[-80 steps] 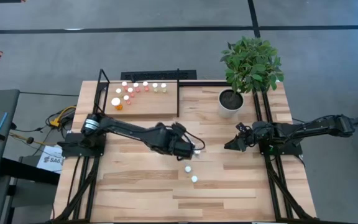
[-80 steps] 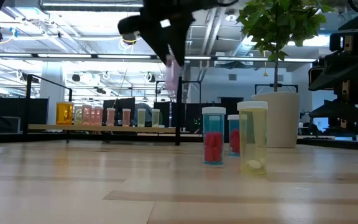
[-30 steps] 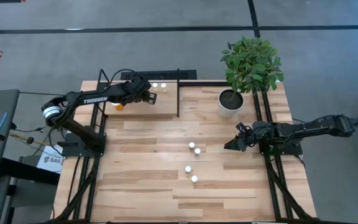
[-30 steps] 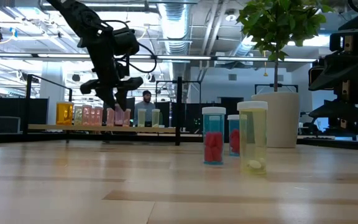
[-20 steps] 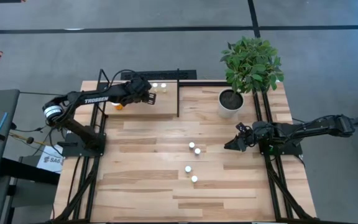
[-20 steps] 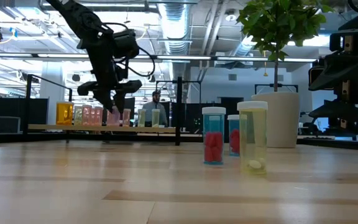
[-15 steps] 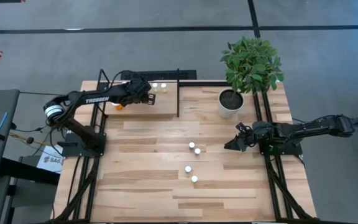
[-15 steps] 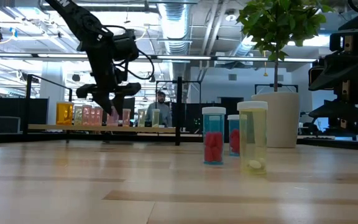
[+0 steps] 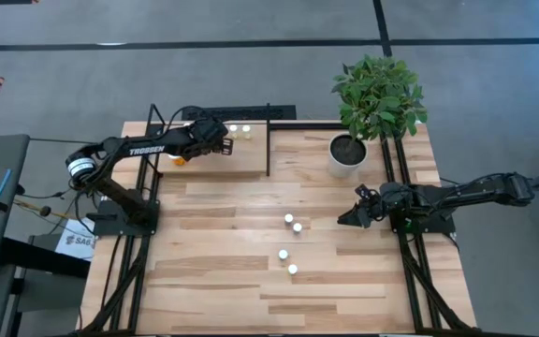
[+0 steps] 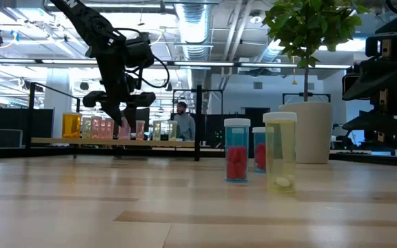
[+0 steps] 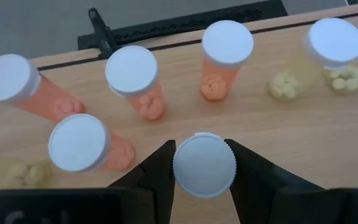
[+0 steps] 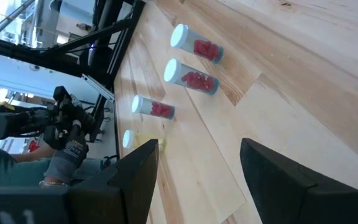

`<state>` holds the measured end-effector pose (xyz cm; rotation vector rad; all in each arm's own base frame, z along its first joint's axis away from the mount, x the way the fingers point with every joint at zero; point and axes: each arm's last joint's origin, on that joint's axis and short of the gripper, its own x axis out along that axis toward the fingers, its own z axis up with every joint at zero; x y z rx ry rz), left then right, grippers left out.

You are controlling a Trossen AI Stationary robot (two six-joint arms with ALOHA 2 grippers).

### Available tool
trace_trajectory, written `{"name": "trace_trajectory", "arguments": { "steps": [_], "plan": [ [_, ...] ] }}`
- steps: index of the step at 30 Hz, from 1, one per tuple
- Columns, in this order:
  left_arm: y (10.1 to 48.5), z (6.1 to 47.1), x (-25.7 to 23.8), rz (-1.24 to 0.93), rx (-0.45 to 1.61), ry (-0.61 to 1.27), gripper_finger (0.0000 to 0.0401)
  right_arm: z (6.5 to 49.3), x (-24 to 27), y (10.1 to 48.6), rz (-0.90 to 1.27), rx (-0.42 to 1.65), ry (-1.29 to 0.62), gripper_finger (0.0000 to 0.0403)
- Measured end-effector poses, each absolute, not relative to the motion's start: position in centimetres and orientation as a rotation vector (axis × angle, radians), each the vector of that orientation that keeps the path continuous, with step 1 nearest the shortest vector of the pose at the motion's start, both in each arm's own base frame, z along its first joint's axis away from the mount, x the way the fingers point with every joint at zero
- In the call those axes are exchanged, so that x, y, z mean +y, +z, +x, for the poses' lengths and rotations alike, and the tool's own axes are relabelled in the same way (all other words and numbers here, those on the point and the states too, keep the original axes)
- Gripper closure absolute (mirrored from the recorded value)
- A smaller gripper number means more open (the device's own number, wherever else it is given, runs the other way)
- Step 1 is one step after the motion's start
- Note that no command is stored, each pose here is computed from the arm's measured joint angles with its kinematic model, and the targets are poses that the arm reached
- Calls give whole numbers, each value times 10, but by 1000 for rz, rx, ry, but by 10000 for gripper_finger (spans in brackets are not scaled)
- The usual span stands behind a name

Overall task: Pick and place medicine bottles onto shelf by color
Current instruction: Put the pink pill bottle on the shelf, then put the blue pill bottle on the shelf

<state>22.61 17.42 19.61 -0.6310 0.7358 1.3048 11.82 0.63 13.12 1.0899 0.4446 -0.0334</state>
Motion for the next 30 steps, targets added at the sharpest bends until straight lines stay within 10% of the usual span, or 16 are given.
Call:
{"name": "trace_trajectory", "arguments": {
  "steps": [30],
  "plan": [
    [241, 213, 164, -655, 516, 1271, 136, 118, 6, 131, 1090, 444, -33, 153]
  ]
}}
